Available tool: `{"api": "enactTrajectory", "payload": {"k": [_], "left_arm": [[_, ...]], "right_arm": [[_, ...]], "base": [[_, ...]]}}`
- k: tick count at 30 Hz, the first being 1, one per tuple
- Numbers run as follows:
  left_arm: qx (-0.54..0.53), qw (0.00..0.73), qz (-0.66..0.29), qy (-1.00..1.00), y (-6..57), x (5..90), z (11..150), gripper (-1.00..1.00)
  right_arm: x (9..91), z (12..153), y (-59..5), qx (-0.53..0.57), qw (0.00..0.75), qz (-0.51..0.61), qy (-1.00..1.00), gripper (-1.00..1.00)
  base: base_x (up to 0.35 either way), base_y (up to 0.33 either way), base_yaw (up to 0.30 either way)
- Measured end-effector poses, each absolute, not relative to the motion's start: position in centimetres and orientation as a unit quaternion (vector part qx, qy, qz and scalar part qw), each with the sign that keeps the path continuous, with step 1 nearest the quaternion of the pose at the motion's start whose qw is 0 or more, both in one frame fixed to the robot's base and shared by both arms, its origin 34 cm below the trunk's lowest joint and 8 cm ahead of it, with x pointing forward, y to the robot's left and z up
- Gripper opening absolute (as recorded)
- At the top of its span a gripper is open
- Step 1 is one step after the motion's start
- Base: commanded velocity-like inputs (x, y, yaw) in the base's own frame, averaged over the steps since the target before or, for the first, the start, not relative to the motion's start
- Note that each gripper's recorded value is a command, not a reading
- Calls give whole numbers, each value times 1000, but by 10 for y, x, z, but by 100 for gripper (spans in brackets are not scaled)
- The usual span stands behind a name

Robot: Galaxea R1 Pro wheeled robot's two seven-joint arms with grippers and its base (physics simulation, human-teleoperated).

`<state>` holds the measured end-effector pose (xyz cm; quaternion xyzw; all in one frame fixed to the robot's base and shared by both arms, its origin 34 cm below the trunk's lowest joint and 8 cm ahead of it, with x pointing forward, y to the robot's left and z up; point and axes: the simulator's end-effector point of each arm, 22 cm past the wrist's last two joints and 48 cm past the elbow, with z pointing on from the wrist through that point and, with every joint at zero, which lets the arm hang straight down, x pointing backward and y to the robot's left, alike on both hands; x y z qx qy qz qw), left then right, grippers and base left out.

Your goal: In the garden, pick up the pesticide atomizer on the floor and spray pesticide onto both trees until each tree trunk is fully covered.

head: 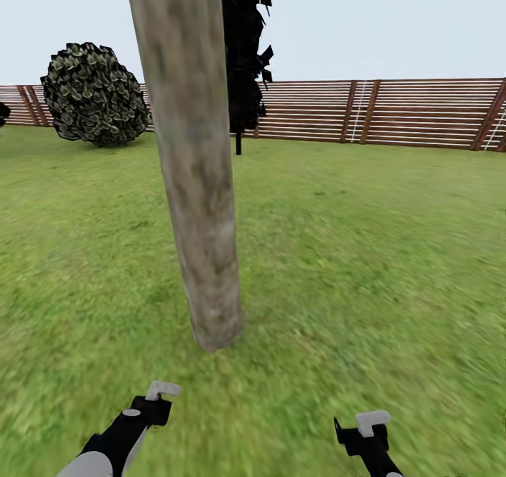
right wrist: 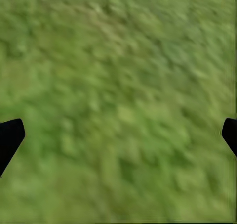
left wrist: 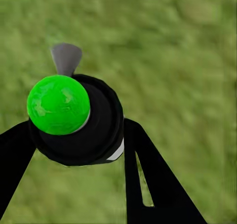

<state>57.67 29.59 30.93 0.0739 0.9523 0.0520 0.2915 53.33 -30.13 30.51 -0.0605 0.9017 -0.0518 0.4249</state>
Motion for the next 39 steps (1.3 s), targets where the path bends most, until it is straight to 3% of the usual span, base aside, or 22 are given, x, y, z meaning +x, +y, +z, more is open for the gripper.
{"api": "enactTrajectory", "payload": {"k": [11,21,27,35,39], "left_arm": [[78,282,50,955,294,570,305,-100],[72,248,25,966,263,562,299,-100],[73,229,7,971,232,563,300,-100],[48,236,51,969,302,606,342,-100],[58,246,-3,967,241,622,353,-100]], "right_arm": [[533,305,-301,-61,425,-52,902,100],[533,305,-301,-61,425,-52,902,100],[534,306,-301,-62,426,-52,901,100],[535,306,-301,-62,427,-52,901,100],[534,305,-301,-62,425,-52,902,100]], "base": [[0,0,-263],[184,0,-20],[-221,0,0],[-154,0,0],[-3,0,0]]}}
